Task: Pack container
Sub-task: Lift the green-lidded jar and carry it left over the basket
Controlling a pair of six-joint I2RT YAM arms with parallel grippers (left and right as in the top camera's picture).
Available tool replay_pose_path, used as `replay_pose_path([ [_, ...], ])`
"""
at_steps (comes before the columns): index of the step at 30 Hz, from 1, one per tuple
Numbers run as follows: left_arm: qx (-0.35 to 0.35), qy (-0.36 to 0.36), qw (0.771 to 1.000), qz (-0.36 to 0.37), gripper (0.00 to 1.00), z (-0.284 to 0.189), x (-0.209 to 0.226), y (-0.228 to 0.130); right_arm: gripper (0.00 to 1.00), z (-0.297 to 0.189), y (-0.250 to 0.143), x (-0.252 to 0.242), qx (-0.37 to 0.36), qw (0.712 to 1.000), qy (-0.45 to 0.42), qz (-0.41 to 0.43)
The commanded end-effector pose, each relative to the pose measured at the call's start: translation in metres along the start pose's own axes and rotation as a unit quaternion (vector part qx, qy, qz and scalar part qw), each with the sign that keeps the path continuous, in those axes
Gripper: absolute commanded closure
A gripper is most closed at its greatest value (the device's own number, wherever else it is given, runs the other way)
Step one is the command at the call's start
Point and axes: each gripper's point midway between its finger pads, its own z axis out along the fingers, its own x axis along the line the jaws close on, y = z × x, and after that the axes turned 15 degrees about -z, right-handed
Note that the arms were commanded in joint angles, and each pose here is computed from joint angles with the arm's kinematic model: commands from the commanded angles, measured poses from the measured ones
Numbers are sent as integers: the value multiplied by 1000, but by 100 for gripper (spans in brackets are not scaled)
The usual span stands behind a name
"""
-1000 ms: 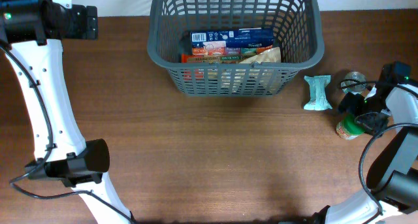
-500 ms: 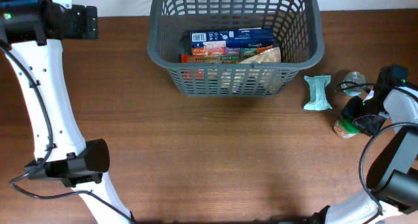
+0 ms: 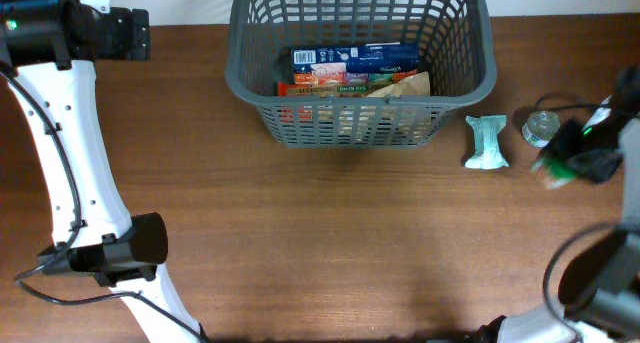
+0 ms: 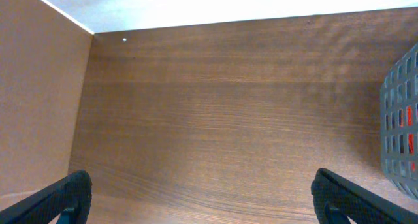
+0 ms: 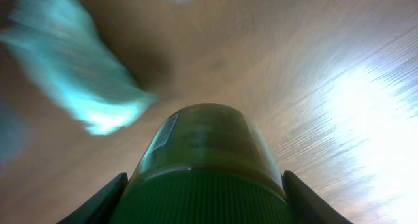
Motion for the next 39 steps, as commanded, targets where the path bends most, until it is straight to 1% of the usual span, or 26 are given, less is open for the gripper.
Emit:
replay_pose_path([
  [1, -2, 2, 1000, -9, 1, -4, 2, 0, 75, -112, 26, 27, -146, 988, 29, -29],
  [4, -3, 2, 1000, -9, 1, -4, 2, 0, 73, -179, 28, 60, -229, 969, 61, -71],
  [8, -2, 2, 1000, -9, 1, -4, 2, 0, 73, -251, 21, 118, -330, 926, 114, -146],
  [11, -2, 2, 1000, -9, 1, -4, 2, 0, 73, -280, 14, 164, -373, 892, 152, -202],
  [14, -2, 2, 1000, -9, 1, -4, 2, 0, 73, -284, 7, 202, -380, 873, 182, -245],
  [17, -2, 2, 1000, -9, 1, -4, 2, 0, 73, -270, 9, 234, -368, 869, 189, -273],
  [18, -2, 2, 1000, -9, 1, -4, 2, 0, 73, -256, 14, 250, -359, 868, 186, -289],
  [21, -2, 2, 1000, -9, 1, -4, 2, 0, 73, -229, 26, 277, -343, 863, 187, -319],
  [24, -3, 2, 1000, -9, 1, -4, 2, 0, 73, -194, 41, 296, -321, 869, 185, -328],
  [25, -3, 2, 1000, -9, 1, -4, 2, 0, 73, -174, 48, 302, -304, 875, 181, -329],
  [29, -2, 2, 1000, -9, 1, -4, 2, 0, 73, -112, 54, 310, -240, 896, 168, -333],
  [30, -2, 2, 1000, -9, 1, -4, 2, 0, 73, -80, 47, 308, -193, 908, 158, -335],
  [31, -2, 2, 1000, -9, 1, -4, 2, 0, 73, -65, 44, 307, -170, 914, 153, -336],
  [35, -2, 2, 1000, -9, 1, -4, 2, 0, 67, -24, 38, 306, -118, 924, 141, -336],
  [39, -3, 2, 1000, -9, 1, -4, 2, 0, 67, 0, 31, 304, -84, 928, 133, -336],
])
